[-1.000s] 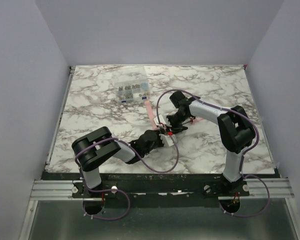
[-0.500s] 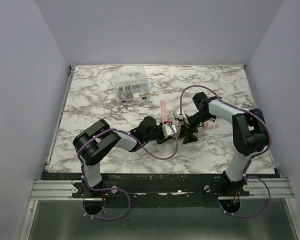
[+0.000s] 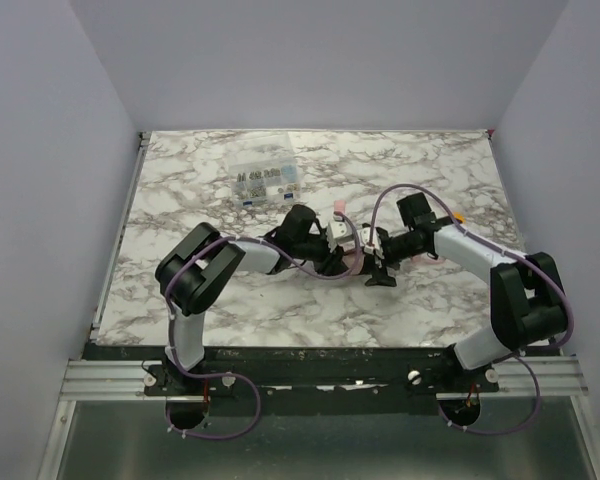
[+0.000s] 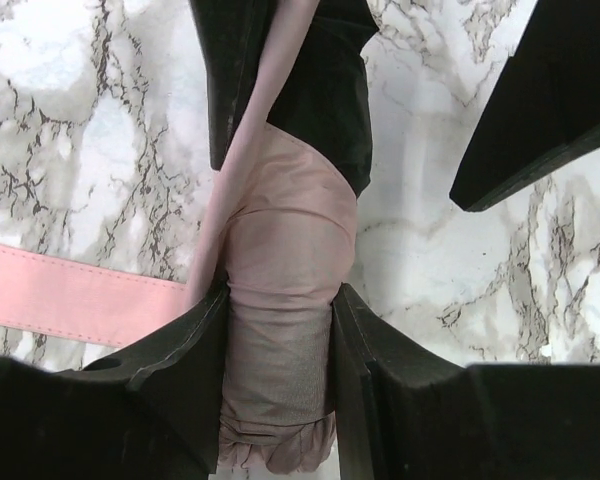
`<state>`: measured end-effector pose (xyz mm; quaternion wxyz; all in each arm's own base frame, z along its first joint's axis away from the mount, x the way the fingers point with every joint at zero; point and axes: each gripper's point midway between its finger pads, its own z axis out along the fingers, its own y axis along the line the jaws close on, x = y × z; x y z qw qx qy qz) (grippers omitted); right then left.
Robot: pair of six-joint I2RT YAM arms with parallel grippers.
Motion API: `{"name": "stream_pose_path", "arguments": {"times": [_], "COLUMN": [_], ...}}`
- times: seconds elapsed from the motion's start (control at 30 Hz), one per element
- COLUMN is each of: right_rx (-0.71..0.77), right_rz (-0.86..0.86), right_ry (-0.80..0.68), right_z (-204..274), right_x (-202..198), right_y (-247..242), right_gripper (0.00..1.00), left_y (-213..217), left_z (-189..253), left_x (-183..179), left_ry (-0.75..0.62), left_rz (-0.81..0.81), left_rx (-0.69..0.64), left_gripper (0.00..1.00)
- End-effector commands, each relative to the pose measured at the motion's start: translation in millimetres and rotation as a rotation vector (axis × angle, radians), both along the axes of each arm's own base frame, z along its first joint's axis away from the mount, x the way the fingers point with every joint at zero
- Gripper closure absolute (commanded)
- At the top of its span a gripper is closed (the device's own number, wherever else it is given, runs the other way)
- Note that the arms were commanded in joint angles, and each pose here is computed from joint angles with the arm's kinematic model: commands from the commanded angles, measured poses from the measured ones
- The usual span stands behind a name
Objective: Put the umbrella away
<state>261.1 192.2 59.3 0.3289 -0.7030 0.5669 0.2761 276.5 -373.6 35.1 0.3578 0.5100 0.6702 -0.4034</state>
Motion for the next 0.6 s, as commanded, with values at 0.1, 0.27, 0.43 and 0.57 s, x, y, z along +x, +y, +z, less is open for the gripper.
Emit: {"name": "stream_pose_path", "arguments": {"times": [0.1,0.27,0.43,0.57], "right_rx": [-0.066,-0.109,-0.224,-0.282], "right_rz": [-0.027,-0.034,-0.079,-0.062], "right_ry": [-0.015,-0.062,-0.17,-0.273], "right_z": [-11.2,-21.4,-51.1,-67.8], "right_x": [-6.7,-19.2,-15.7,-17.3], "right_y": [-3.1,-10.2,-28.8,-24.9], "right_gripper": [0.0,0.0,0.01,0.06], "left_y": [78.7,80.5,75.8,68.6], "left_z": [-112.6,-115.7,-112.3,-108.4], "left_x": [-58.2,-60.7,-57.7,-58.2], "left_ry": [0.533,0.627,0.753,0.869], "left_rz": [0.14,0.166,0.196,0.211], "left_rx": [0.388,0.394,0.36,0.349], "left_gripper": [1.0,1.0,1.0,1.0]}}
